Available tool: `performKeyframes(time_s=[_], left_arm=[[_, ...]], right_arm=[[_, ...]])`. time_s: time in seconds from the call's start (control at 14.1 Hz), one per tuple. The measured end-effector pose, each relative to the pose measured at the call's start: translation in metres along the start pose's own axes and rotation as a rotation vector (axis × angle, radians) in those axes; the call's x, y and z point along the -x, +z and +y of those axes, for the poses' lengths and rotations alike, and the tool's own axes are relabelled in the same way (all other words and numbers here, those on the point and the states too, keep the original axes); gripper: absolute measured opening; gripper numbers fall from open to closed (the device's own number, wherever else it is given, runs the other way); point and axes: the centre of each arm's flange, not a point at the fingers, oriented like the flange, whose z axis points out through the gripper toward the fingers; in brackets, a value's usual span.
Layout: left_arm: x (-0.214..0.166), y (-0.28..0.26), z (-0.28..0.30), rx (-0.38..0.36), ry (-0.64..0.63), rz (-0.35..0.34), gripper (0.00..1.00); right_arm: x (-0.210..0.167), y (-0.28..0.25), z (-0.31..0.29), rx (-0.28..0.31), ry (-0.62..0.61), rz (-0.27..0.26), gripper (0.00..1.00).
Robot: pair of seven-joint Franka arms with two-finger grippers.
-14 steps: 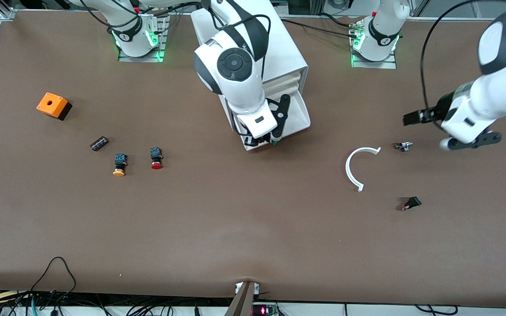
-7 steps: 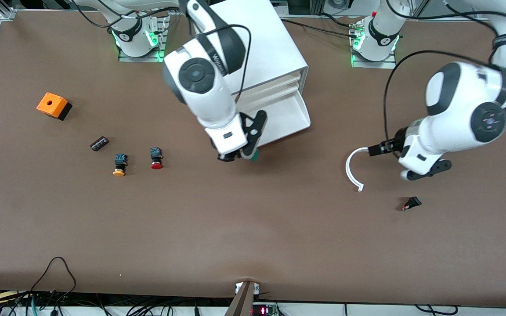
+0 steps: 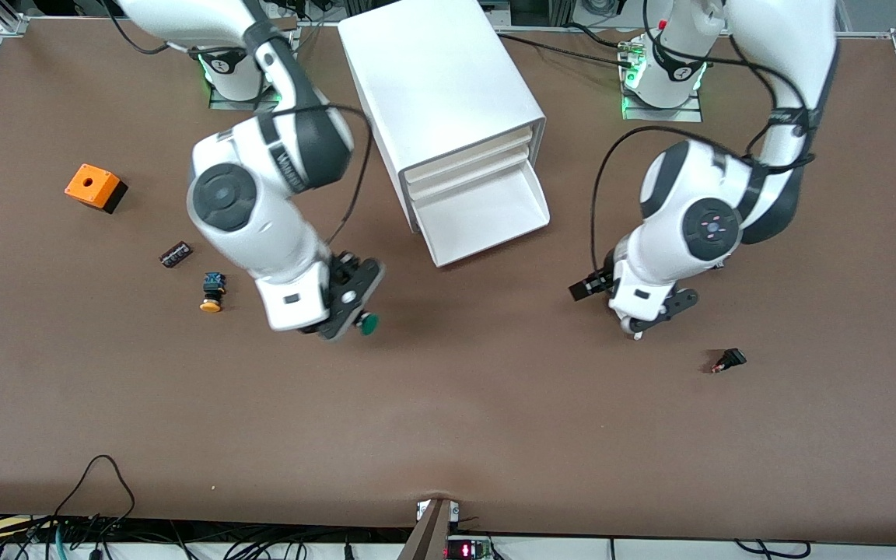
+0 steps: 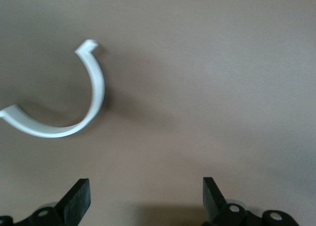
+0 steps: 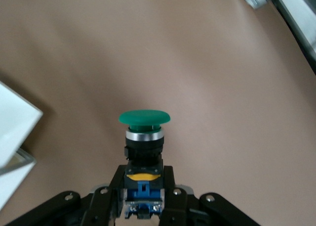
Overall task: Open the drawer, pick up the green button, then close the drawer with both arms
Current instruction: 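Push the drawer shut with the left gripper while the right gripper carries, then set the green button on the table beside the red button, right gripper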
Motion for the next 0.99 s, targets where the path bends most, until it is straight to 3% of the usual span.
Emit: performKeyframes(time_s=[0.21, 0.5, 0.78, 0.99], left_arm=[[0.026, 0.034, 0.032, -0.02, -0.001, 0.03, 1.0], [0.066, 0.081, 0.07, -0.08, 0.0, 0.124, 1.0], [0.078, 0.104, 0.082, -0.055, 0.011, 0.132, 1.0], [0.105, 0.112, 0.096, -0.045, 0.012, 0.101, 1.0]], right_arm=[[0.033, 0.008, 0.043, -0.004, 0.075, -0.02, 0.33], [0.077, 0.024, 0.085, -0.021, 0.165, -0.055, 0.33], [0.114, 0.033, 0.117, -0.046, 0.262, -0.065, 0.33], [0.139, 0.046, 0.13, -0.061, 0.376, -0.093, 0.33]])
